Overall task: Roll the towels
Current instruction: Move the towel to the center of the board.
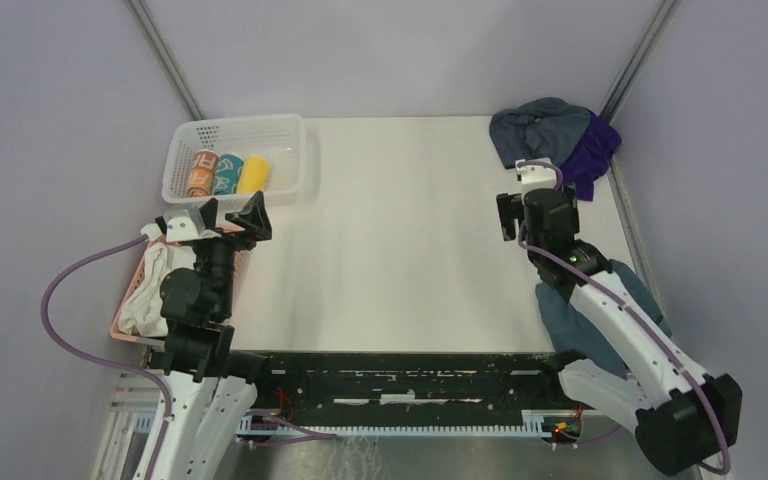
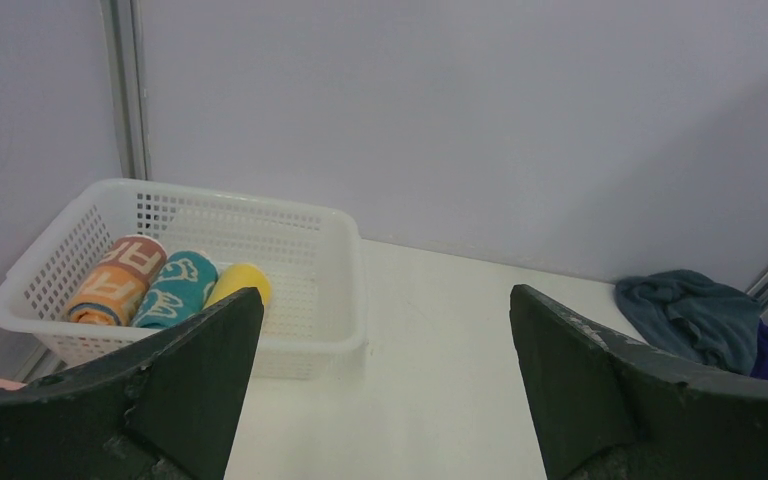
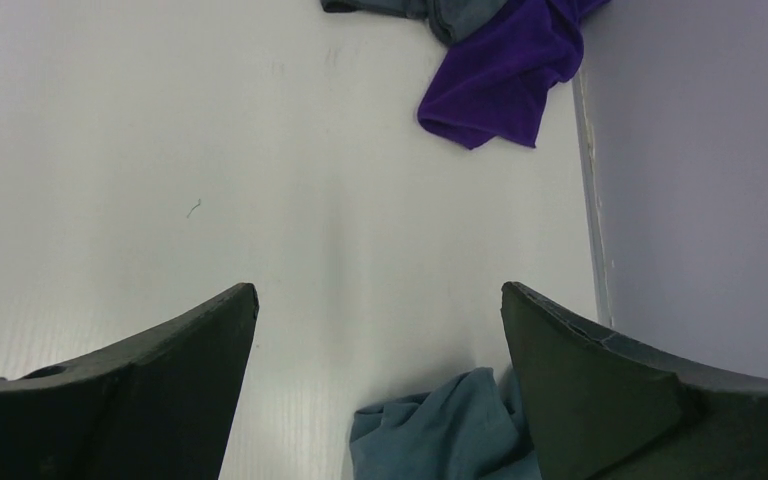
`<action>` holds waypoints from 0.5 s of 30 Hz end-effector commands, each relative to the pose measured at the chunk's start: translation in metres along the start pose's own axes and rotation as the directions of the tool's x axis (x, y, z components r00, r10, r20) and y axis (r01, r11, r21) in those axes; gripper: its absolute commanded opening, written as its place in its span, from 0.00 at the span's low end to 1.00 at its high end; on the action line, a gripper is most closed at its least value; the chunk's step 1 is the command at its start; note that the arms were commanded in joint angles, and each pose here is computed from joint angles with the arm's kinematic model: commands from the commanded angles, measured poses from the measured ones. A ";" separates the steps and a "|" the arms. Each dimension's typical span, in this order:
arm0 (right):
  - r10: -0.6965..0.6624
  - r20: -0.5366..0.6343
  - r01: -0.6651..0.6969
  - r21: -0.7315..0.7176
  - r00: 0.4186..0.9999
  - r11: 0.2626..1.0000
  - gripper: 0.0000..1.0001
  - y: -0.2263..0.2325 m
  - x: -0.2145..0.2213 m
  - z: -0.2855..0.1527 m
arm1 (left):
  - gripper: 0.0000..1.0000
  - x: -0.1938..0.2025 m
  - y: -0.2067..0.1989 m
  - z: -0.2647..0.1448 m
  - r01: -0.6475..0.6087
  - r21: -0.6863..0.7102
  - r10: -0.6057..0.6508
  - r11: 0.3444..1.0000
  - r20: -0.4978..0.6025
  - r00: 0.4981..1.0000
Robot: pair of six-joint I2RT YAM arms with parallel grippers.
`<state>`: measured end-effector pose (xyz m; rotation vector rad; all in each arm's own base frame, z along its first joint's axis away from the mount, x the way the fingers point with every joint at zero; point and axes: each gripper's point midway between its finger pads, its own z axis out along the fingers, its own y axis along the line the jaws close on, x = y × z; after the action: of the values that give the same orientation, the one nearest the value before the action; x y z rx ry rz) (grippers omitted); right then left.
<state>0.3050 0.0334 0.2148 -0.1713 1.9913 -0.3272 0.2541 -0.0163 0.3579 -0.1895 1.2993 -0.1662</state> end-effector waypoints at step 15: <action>0.463 -0.081 -0.436 0.229 0.883 0.870 1.00 -0.066 0.026 0.177 | 0.99 0.009 -0.004 0.007 -0.010 0.008 0.010 1.000 -0.009 1.000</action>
<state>0.4108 -0.0520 0.1275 0.3438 2.1541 -0.3433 0.2581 -0.0214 0.3466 -0.1835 1.3257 -0.1734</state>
